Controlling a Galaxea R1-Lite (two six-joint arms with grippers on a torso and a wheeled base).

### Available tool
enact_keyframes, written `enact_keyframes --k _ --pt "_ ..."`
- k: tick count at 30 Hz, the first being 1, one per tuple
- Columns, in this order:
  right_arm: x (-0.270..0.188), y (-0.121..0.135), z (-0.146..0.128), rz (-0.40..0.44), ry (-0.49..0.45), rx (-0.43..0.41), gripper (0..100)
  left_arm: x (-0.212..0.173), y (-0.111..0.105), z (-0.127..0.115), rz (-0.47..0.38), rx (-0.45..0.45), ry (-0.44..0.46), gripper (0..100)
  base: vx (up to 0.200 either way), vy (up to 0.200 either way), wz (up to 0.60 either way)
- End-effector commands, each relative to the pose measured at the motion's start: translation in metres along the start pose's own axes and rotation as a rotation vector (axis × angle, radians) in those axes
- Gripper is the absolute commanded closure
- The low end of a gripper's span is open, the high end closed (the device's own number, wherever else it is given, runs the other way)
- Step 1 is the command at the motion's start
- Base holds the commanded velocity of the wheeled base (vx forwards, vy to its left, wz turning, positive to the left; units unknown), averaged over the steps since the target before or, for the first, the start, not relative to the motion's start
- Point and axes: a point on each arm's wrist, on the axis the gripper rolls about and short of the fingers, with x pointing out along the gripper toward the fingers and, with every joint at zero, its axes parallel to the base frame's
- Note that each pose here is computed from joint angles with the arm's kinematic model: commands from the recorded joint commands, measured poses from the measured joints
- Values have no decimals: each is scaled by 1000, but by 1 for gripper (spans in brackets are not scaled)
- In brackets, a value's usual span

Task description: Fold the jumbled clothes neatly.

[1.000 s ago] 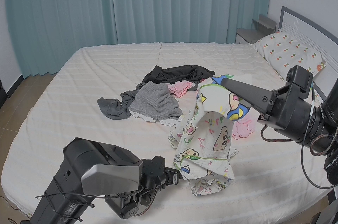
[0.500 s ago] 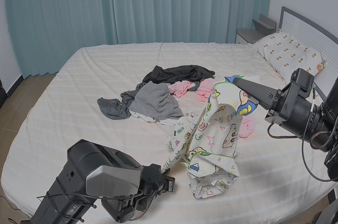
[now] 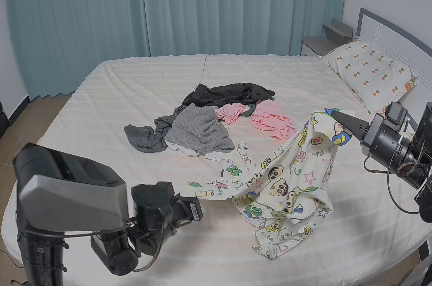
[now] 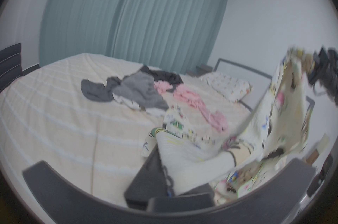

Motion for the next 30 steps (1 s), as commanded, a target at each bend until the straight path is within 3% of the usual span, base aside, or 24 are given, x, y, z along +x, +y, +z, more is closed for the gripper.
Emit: enact_keyframes --k 1,2,3,6,13,19,26,30 --pt "24 -30 9 -141 -60 -27 100 -32 0 87 -22 -99 -294 100 0 0 0" --pt "24 -30 9 -141 -60 -27 100 -32 0 87 -22 -99 -294 100 0 0 0" --pt "35 -32 13 -186 -115 -32 100 -36 -5 102 -38 -100 -348 100 0 0 0" --pt "41 -27 20 -206 -180 -49 100 -42 -9 123 -47 -87 -419 100 0 0 0" --pt "44 7 48 -135 -321 -91 100 -63 -22 166 -77 -94 -499 100 0 0 0" --pt "28 53 73 -35 -432 -219 100 -87 -32 207 -68 -113 -569 100 0 0 0" --pt "10 91 78 17 -467 -252 100 -99 -30 209 -47 -74 -570 100 0 0 0" --pt "10 86 69 1 -429 -246 100 -99 -26 198 -33 -63 -534 100 0 0 0"
